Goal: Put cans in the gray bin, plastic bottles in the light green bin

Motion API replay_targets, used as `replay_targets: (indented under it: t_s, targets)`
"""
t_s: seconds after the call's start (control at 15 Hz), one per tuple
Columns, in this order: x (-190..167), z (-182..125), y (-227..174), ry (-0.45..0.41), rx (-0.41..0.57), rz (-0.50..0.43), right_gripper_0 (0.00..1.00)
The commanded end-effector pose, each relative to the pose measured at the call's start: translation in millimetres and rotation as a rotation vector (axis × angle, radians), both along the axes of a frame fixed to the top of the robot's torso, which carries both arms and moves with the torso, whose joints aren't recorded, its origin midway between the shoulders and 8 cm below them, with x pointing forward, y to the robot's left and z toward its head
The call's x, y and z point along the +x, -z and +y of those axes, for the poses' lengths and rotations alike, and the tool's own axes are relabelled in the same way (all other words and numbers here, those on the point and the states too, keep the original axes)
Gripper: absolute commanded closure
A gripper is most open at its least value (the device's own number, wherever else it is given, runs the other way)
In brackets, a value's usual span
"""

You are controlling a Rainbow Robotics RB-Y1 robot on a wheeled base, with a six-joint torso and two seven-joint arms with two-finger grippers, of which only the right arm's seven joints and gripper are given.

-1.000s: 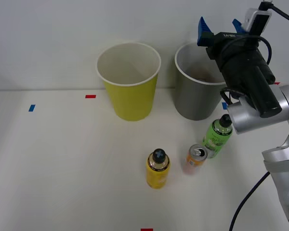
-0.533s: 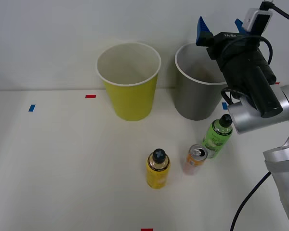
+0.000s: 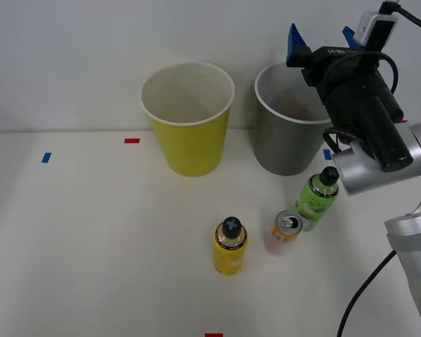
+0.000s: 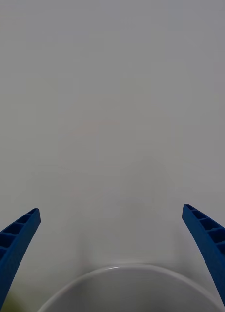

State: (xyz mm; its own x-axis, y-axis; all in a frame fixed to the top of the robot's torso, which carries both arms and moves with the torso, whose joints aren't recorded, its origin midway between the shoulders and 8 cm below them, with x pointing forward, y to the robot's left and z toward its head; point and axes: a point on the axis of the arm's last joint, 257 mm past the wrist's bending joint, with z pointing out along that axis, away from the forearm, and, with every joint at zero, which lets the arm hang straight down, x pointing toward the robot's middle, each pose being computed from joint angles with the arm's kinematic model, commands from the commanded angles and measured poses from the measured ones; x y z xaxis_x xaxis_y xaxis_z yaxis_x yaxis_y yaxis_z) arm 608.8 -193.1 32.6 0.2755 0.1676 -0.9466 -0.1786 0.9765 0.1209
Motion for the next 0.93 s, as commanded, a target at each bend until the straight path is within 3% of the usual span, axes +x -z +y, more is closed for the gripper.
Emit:
replay_targets:
  t_s: [0.07, 0.53, 0.8, 0.93]
  targets:
    - [0, -1, -1, 0.0, 0.004, -0.001, 0.0]
    - [-13, -11, -11, -0.048, 0.027, -0.037, 0.0]
    - [-60, -20, -19, -0.141, 0.095, -0.035, 0.0]
    - [-94, -37, -8, -0.126, 0.085, -0.026, 0.0]
